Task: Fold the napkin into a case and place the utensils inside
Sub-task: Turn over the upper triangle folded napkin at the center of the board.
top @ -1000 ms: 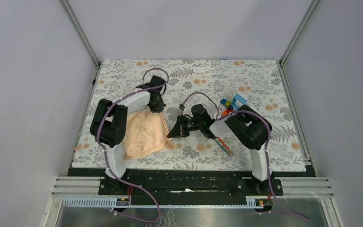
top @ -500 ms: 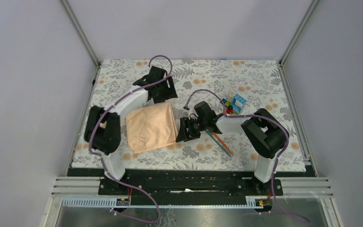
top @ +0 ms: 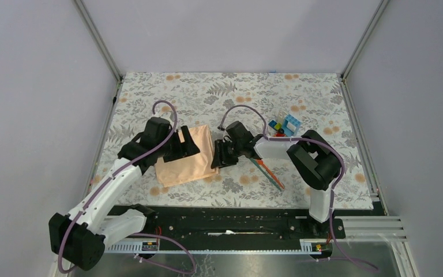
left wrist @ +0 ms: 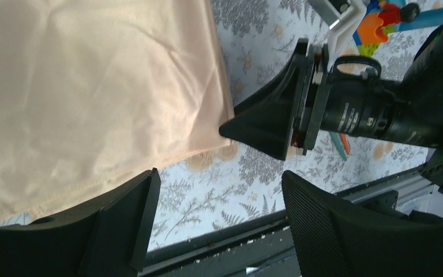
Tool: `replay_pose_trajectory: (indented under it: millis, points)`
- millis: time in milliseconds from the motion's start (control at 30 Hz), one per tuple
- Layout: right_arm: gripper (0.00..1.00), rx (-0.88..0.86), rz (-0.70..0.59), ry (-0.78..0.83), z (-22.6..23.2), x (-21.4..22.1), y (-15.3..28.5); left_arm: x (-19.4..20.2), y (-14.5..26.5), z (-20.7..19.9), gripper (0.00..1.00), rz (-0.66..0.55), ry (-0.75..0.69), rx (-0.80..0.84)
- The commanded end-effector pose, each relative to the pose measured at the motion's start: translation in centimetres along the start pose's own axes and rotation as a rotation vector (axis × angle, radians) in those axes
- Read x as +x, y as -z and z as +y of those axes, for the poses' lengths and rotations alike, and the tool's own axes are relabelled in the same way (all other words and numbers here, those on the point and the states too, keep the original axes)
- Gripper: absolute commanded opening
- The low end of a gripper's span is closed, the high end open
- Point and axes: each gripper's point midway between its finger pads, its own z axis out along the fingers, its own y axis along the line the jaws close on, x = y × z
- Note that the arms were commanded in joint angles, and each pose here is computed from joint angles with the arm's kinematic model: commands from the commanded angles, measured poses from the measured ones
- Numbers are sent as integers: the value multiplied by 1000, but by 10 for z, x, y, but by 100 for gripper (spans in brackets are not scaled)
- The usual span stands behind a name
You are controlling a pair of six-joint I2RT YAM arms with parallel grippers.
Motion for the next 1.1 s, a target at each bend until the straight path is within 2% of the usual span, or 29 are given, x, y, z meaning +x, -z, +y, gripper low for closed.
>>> replay_pose_trajectory:
  millis: [0,100,233,333,433,467,500,567,633,700,800,933,1000,1067]
  points:
    - [43,149,70,25,-29,20,-3,1,16,-2,83,-19,10,17]
    - [28,245,92,76,-46,21,9,-6,17,-1,83,-35,-9,-7]
    - [15,299,94,108,-62,11,26,-19,10,-5,84,-44,-28,-18]
    - [9,335,127,113,-80,8,37,-31,-4,-2,84,-45,-6,-29]
    - [5,392,132,101,-101,4,53,-47,-20,14,84,-55,92,-26]
    - [6,423,129,99,-107,2,59,-53,-24,20,83,-61,136,-9]
    - [12,455,119,105,-111,-2,66,-60,-29,27,81,-68,180,10]
    - [37,489,90,125,-109,-11,77,-71,-35,41,75,-82,253,23]
    - [59,451,36,150,-89,-31,80,-79,-43,53,74,-93,302,20]
    - [69,435,-41,185,-69,-58,80,-83,-55,56,72,-78,339,45]
    - [73,368,-142,203,-39,-104,70,-85,-74,59,64,-45,382,67]
    - [74,88,-239,159,17,-155,32,-88,-91,82,54,-61,416,-9]
    - [67,-48,-246,114,35,-167,8,-90,-96,98,48,-73,432,-56]
    - [55,-135,-238,85,50,-182,-7,-87,-102,106,41,-53,453,-68]
